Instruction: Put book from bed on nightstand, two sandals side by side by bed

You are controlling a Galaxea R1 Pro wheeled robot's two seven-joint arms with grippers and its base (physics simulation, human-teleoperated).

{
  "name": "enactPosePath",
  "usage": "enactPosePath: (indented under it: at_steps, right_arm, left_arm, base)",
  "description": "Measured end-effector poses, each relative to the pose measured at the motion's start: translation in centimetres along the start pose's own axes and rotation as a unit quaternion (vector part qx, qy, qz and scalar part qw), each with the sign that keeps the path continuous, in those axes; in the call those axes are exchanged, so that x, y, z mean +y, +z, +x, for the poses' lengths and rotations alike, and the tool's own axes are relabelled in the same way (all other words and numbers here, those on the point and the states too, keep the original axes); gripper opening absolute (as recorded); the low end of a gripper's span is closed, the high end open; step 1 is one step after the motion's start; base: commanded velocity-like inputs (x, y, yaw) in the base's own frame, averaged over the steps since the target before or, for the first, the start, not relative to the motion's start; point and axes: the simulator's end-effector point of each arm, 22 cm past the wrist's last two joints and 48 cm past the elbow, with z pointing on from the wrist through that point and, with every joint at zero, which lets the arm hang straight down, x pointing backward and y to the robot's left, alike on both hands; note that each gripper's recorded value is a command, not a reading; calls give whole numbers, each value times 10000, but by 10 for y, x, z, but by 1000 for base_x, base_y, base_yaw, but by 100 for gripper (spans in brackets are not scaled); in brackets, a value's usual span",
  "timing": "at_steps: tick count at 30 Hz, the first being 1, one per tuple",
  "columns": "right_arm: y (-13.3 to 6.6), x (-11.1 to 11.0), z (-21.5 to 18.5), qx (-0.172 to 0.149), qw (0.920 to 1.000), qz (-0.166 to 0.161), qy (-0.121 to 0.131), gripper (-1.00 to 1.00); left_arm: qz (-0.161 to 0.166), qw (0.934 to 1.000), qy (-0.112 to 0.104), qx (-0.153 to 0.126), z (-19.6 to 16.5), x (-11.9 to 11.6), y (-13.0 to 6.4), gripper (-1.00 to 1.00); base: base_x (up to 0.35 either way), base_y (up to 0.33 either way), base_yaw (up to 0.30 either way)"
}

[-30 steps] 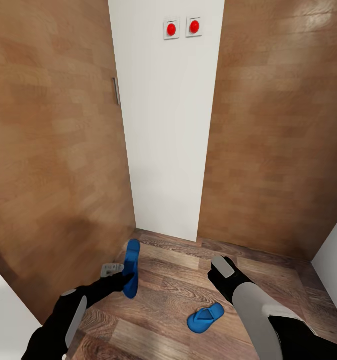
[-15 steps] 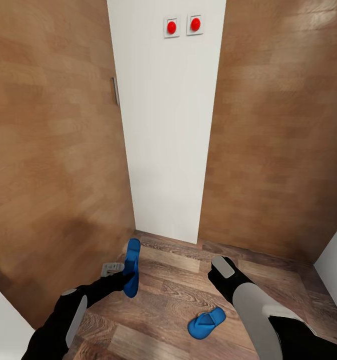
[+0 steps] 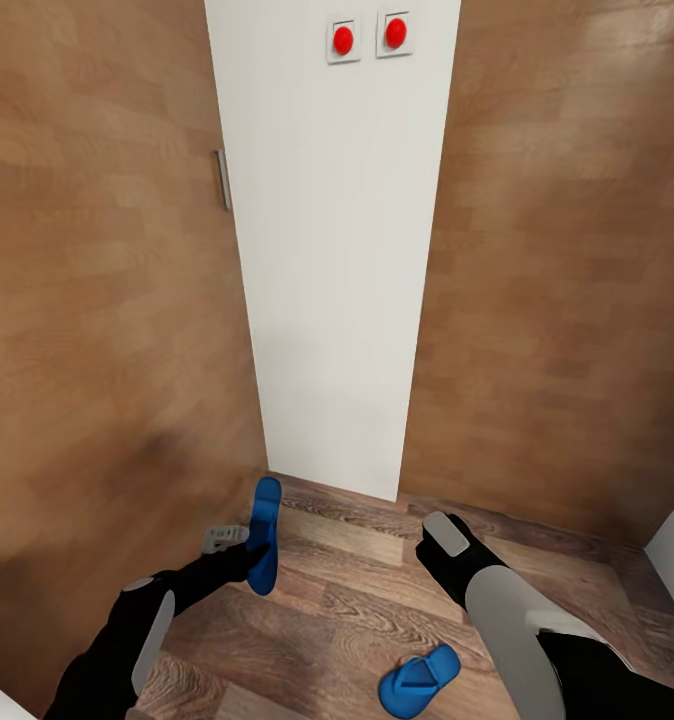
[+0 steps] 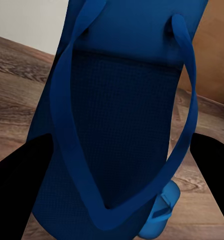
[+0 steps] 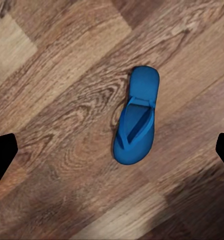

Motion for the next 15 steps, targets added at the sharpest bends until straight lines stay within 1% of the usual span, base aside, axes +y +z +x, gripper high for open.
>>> enactPosePath:
  at_steps: [11, 15]
  right_arm:
    - [0, 0, 0, 0, 10000, 0, 1, 100]
    - [8, -3, 4, 2, 10000, 2, 0, 100]
  left_arm:
    - [3, 10000, -2, 0, 0, 0, 0, -100]
    - [1, 10000, 5, 4, 9, 3, 3, -100]
  base:
    - [2, 0, 0]
    - [0, 0, 0]
